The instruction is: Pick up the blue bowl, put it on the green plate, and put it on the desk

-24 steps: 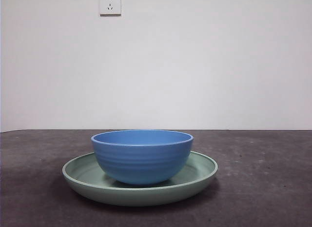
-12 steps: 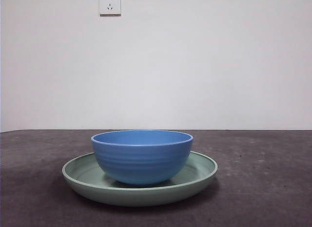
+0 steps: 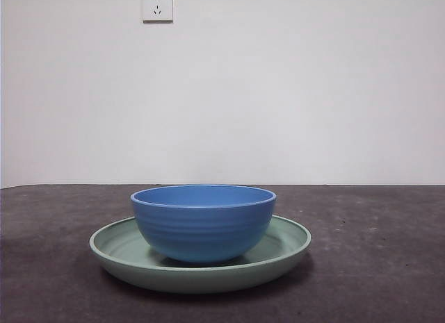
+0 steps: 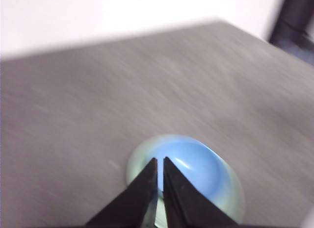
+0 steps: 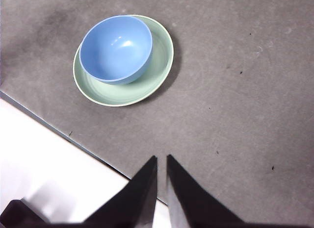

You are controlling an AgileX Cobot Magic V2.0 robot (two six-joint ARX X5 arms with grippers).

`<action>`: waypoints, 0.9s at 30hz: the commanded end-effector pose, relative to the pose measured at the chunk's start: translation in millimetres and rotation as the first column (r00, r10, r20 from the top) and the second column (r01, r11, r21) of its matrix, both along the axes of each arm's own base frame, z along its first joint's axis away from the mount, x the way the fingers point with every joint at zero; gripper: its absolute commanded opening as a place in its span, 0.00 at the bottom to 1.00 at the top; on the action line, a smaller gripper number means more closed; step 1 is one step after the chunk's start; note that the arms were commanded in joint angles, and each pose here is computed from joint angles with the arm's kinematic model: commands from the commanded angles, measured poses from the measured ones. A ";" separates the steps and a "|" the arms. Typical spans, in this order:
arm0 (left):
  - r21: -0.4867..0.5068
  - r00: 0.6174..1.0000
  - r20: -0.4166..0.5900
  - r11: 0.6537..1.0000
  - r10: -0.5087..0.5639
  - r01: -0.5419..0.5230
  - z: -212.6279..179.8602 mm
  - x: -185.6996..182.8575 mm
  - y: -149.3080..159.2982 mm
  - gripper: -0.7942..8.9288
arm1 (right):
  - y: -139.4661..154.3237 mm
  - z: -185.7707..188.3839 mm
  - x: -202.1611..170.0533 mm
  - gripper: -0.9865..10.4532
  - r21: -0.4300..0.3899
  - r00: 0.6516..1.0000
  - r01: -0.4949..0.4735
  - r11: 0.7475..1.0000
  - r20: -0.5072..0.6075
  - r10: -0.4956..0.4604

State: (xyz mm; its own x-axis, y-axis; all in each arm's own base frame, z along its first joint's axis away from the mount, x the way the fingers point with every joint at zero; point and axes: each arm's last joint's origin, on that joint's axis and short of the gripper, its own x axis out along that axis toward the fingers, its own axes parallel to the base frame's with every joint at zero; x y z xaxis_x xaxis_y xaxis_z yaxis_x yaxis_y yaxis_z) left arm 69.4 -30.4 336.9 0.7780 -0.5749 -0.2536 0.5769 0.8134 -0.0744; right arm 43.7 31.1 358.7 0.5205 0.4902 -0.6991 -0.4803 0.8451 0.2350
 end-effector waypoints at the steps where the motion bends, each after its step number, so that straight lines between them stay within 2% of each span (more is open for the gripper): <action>1: -0.021 0.984 0.159 0.997 0.083 -0.080 -20.6 6.1 5.1 0.10 | -0.2 4.8 -0.9 0.11 0.005 1.000 -0.011 1.000 0.021 0.011; 5: -0.063 0.940 0.298 0.986 0.169 -0.157 -59.2 11.2 11.2 0.10 | -0.2 4.9 -1.0 0.11 0.005 1.000 -0.011 1.000 0.022 0.011; 10: -0.073 0.895 0.364 0.966 0.258 -0.249 -108.7 16.1 17.1 0.10 | -0.2 4.9 -1.0 0.11 0.006 1.000 -0.011 1.000 0.022 0.011; 14: -0.155 0.860 0.278 0.904 0.428 -0.400 -136.1 21.4 22.2 0.10 | -0.2 4.9 -1.0 0.11 0.005 1.000 -0.011 1.000 0.022 0.011; 18: -0.156 0.817 0.195 0.840 0.543 -0.520 -158.9 26.9 25.6 0.10 | -0.2 4.9 -1.0 0.11 0.006 1.000 -0.011 1.000 0.022 0.011; 22: -0.144 0.806 0.141 0.817 0.575 -0.558 -175.5 28.3 26.7 0.10 | -0.2 4.9 -1.0 0.11 0.005 1.000 -0.011 1.000 0.022 0.011; 27: -0.121 0.780 0.121 0.789 0.614 -0.603 -178.7 27.4 28.8 0.10 | -0.2 4.9 -0.9 0.11 0.006 1.000 -0.011 1.000 0.022 0.011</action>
